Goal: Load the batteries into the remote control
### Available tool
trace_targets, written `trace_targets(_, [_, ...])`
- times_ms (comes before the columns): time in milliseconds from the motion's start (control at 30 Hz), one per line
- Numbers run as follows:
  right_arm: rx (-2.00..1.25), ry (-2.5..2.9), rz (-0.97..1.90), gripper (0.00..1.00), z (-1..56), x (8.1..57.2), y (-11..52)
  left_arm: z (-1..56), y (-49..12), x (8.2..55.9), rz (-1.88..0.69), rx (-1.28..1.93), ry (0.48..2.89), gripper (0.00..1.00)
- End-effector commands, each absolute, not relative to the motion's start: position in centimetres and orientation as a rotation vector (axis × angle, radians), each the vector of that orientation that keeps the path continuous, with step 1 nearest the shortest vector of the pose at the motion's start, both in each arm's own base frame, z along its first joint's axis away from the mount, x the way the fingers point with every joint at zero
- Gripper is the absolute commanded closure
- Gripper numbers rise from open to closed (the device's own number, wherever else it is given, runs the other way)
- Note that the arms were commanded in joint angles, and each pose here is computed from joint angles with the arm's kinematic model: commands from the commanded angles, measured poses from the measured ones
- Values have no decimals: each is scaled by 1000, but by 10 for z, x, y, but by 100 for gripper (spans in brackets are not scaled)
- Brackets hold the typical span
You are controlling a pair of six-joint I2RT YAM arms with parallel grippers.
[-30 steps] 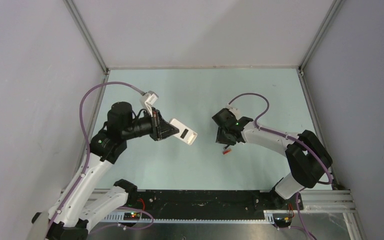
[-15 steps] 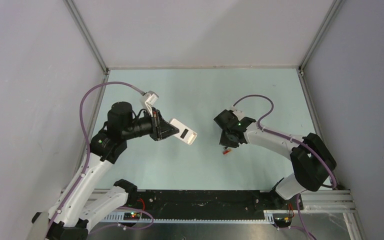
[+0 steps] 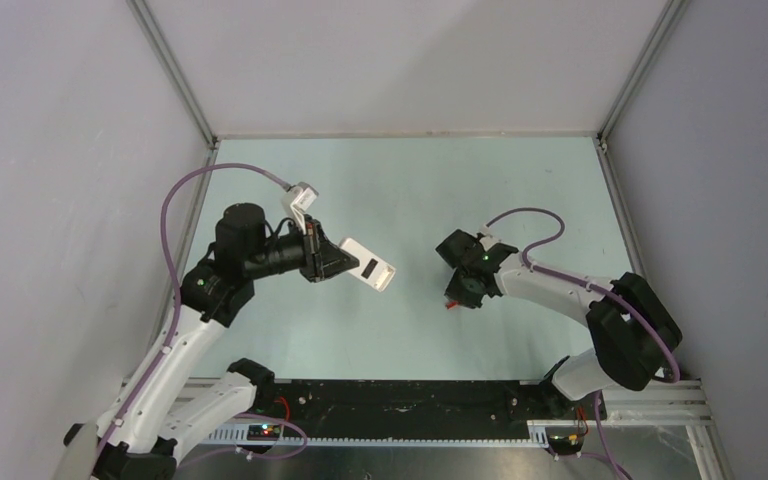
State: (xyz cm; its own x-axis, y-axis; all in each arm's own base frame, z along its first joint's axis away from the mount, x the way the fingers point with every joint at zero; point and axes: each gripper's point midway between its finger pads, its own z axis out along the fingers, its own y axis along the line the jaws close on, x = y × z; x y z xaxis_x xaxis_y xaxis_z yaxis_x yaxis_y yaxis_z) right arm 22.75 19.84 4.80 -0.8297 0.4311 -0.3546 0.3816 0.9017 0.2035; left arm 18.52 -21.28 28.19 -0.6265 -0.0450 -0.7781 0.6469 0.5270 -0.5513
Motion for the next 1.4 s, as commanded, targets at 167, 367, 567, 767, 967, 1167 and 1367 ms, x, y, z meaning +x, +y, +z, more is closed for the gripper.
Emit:
trace_targets(167, [906, 2684, 221, 70, 25, 223, 207, 282, -215, 190, -1144, 470, 1991, 100])
trace_targets(367, [943, 2693, 203, 72, 15, 222, 204, 277, -218, 192, -1154, 465, 2017, 100])
trace_targets(567, [987, 2702, 175, 72, 7, 221, 199, 271, -221, 196, -1163, 461, 2045, 100])
trace_targets(767, [991, 2709, 162, 74, 7, 219, 196, 266, -222, 200, -1160, 452, 2069, 100])
trace_targets(967, [962, 2744, 130, 96, 1, 214, 194, 259, -226, 202, -1186, 443, 2108, 100])
trace_targets(1167, [933, 2716, 134, 100, 7, 218, 192, 250, -230, 204, -1209, 443, 2149, 100])
trace_targets(1367, [887, 2701, 153, 47, 19, 221, 194, 245, -231, 206, -1209, 434, 2172, 100])
